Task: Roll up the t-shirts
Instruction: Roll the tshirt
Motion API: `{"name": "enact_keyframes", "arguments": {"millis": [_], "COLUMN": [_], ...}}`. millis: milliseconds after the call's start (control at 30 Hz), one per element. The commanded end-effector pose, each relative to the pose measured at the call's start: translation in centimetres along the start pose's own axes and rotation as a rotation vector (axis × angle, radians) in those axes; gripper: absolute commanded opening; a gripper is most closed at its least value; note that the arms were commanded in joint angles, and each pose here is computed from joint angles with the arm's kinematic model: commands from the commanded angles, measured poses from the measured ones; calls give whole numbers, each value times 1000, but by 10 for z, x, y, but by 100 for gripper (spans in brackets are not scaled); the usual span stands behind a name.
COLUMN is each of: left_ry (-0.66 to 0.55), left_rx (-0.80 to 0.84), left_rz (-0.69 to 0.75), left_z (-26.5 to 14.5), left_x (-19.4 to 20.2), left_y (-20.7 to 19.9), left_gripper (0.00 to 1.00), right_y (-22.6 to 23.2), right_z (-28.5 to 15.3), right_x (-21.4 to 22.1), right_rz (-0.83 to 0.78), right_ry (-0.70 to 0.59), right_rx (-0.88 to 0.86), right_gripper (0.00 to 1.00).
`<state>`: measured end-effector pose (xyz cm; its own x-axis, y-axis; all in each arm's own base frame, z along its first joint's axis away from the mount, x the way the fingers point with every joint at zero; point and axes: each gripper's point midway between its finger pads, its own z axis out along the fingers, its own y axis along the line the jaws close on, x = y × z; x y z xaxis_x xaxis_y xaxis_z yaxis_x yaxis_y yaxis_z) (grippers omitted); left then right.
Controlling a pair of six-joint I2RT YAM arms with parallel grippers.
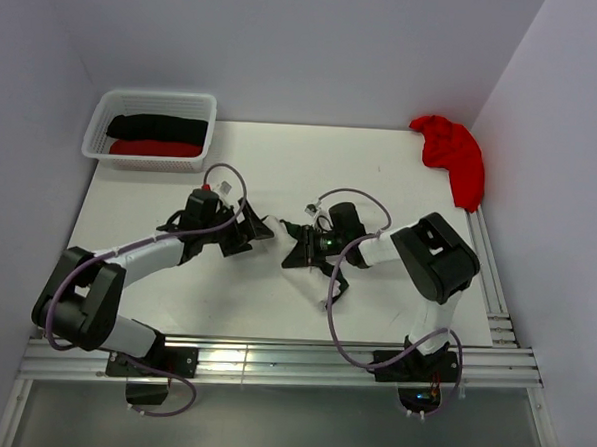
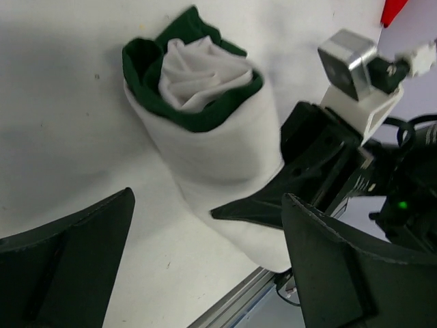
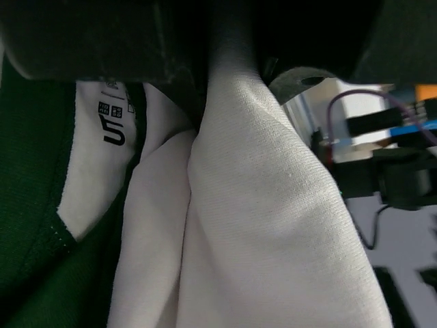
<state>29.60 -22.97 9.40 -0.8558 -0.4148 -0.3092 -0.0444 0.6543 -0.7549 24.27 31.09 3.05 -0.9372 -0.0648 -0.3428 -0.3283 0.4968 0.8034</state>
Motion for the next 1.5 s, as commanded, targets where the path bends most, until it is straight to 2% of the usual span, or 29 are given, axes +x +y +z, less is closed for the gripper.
{"name": "enact_keyframes", "arguments": {"millis": [0,167,500,800,900,1033,1067,1167,1267,1300,1400,1467], "left_ry": [-51,-52,-51,-98,-132,-156,-156,-166,-176,-167,-163,-160], "left_rx": [96,106,-48,21,43,75,72,60,43,20,-21,-39], "left_rz": [20,37,3,-43,-54,-44,-42,-26,-26,-23,-7,5], "left_z": [6,24,69,79,78,80,82,86,87,88,88,88], "left_x": [-3,6,5,12,11,5,5,2,0,1,0,0], "left_y": [-16,-15,17,26,28,22,23,21,22,25,30,32], "left_gripper": [95,94,94,91,87,70,61,53,47,47,46,47], "right_y": [-4,-18,-22,-21,-20,-18,-17,-14,-11,-11,-8,-7], "right_z": [0,0,-2,-3,-5,-7,-8,-9,-12,-13,-22,-31], "right_x": [29,34,35,39,39,41,40,38,36,36,32,25], "right_rz": [102,146,175,208,206,189,187,173,156,139,88,33], "right_ry": [92,111,134,158,159,163,164,160,148,142,114,83], "right_rx": [-112,-106,-96,-120,-128,-131,-131,-137,-129,-117,-65,2], "right_gripper": [0,0,0,0,0,0,0,8,38,52,66,68]}}
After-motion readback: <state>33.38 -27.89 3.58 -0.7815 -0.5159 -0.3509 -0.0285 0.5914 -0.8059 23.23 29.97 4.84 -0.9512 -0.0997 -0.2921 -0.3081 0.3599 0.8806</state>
